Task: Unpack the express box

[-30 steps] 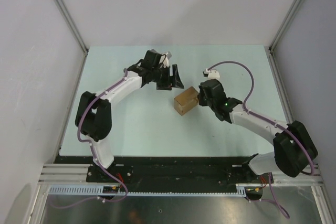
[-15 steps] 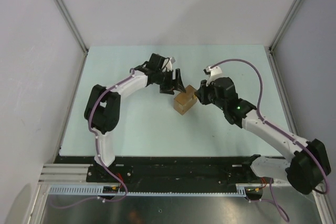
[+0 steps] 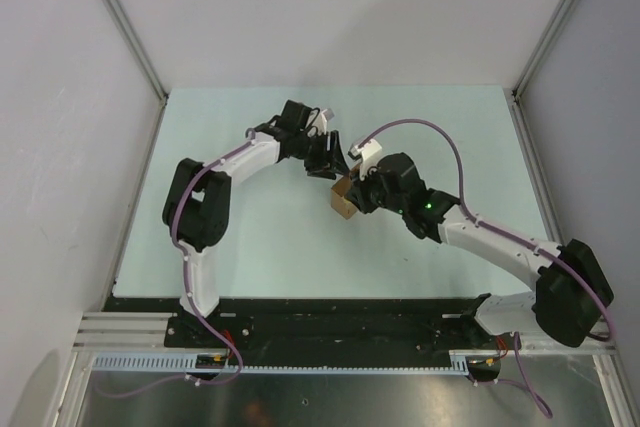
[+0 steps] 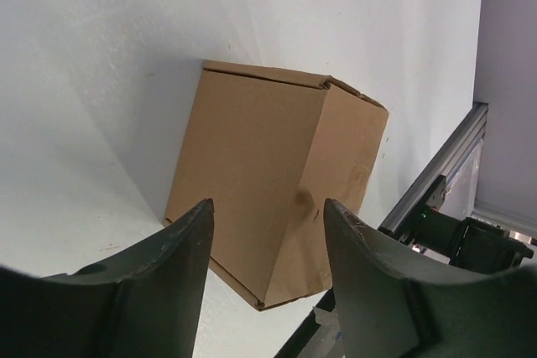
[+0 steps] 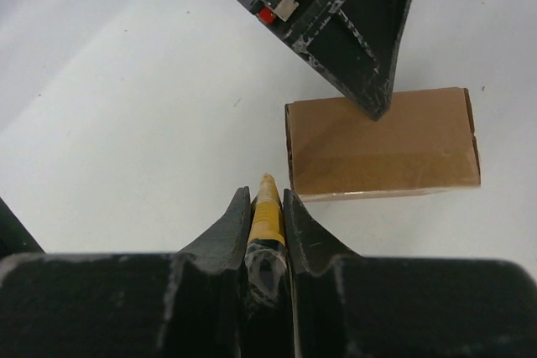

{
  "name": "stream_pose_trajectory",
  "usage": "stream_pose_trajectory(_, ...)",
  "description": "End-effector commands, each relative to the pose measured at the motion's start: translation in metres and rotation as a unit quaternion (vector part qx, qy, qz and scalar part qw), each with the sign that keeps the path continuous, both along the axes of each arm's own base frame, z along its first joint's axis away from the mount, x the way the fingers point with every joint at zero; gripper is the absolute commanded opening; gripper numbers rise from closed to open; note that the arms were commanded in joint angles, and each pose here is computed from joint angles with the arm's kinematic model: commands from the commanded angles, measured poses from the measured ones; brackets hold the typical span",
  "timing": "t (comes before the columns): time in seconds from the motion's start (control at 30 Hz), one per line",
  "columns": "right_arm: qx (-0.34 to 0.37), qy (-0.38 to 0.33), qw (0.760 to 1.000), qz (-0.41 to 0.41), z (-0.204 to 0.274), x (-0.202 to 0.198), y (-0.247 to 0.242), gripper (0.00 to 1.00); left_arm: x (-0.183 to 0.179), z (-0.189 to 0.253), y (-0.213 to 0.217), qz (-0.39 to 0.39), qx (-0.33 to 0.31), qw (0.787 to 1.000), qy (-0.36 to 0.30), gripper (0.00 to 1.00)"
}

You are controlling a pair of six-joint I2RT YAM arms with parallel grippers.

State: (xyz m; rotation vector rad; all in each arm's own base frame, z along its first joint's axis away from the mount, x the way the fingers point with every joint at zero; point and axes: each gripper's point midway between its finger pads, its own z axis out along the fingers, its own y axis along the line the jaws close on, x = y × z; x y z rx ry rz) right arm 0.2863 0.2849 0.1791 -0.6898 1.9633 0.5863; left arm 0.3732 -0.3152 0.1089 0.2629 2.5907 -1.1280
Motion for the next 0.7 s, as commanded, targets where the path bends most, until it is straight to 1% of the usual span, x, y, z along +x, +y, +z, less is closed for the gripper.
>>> stream_pose_trajectory(0.0,0.016,-0.073,0.997,0.014,0.039,0.018,0.017,0.0,0.001,0.003,-0.003,-0.027,-0.014,0.999,-0.019,0.57)
stream_pose_trajectory(0.23,0.032,-0.09,0.995,0.003,0.047,0.025,0.027,0.0,-0.001,-0.008,-0.001,-0.029,-0.006,0.999,-0.013,0.53)
stream_pose_trajectory(0.27,0.031,-0.095,0.995,-0.009,0.048,0.029,0.025,0.0,-0.001,-0.01,-0.001,-0.029,-0.004,1.0,-0.011,0.52)
stream_pose_trajectory(0.5,0.008,-0.098,0.995,-0.02,0.037,0.035,0.022,0.0,-0.002,-0.019,0.001,-0.036,0.002,0.999,-0.012,0.49)
stream_pose_trajectory(0.67,0.011,-0.103,0.994,-0.032,0.04,0.038,0.023,0.0,-0.005,-0.025,0.002,-0.041,0.006,0.999,-0.007,0.48)
